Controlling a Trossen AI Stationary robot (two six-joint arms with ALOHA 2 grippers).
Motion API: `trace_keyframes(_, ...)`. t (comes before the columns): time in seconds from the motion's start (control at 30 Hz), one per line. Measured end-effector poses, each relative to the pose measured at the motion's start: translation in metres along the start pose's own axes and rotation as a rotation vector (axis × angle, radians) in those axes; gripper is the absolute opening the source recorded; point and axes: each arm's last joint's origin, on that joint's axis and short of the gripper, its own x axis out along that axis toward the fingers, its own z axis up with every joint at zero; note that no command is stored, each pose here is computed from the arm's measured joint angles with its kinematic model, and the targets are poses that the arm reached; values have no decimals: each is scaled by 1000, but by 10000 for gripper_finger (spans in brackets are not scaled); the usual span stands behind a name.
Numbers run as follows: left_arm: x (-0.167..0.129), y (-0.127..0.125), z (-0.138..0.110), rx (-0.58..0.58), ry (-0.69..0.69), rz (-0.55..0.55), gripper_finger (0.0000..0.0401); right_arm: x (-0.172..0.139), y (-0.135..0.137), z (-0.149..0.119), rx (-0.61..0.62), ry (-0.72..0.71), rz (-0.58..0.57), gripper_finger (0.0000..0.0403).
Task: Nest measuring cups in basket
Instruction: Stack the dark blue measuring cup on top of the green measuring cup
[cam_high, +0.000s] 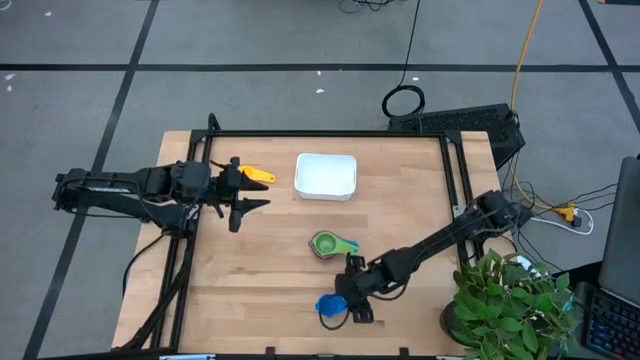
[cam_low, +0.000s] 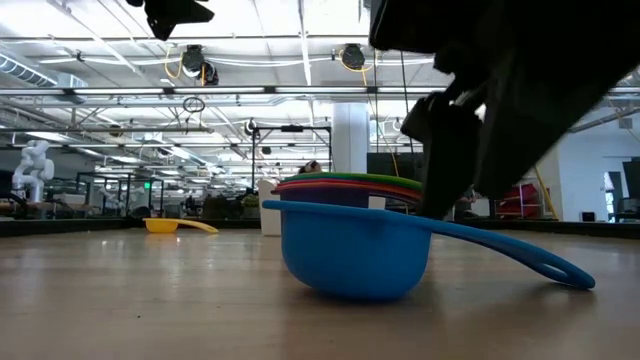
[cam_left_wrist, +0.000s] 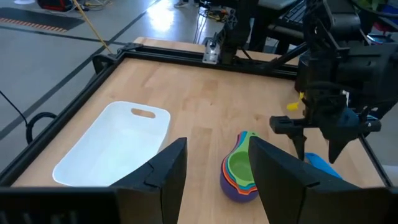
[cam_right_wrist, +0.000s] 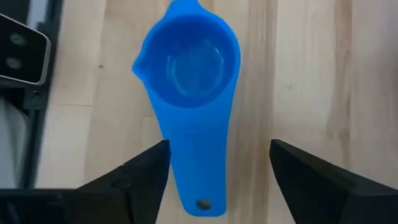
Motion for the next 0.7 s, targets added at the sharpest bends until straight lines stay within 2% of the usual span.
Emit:
trace_keyframes(0.2,0,0,0,8,3,1,172,1,11,-4,-70,-19,-10,301)
trace_keyframes(0.4,0,2,0,12,-3,54,172,10,15,-11,-113,-22,-101,299)
trace_keyframes(0.7,0,2,0,12,-2,55,172,30,14,-19,-94,12,-123,298)
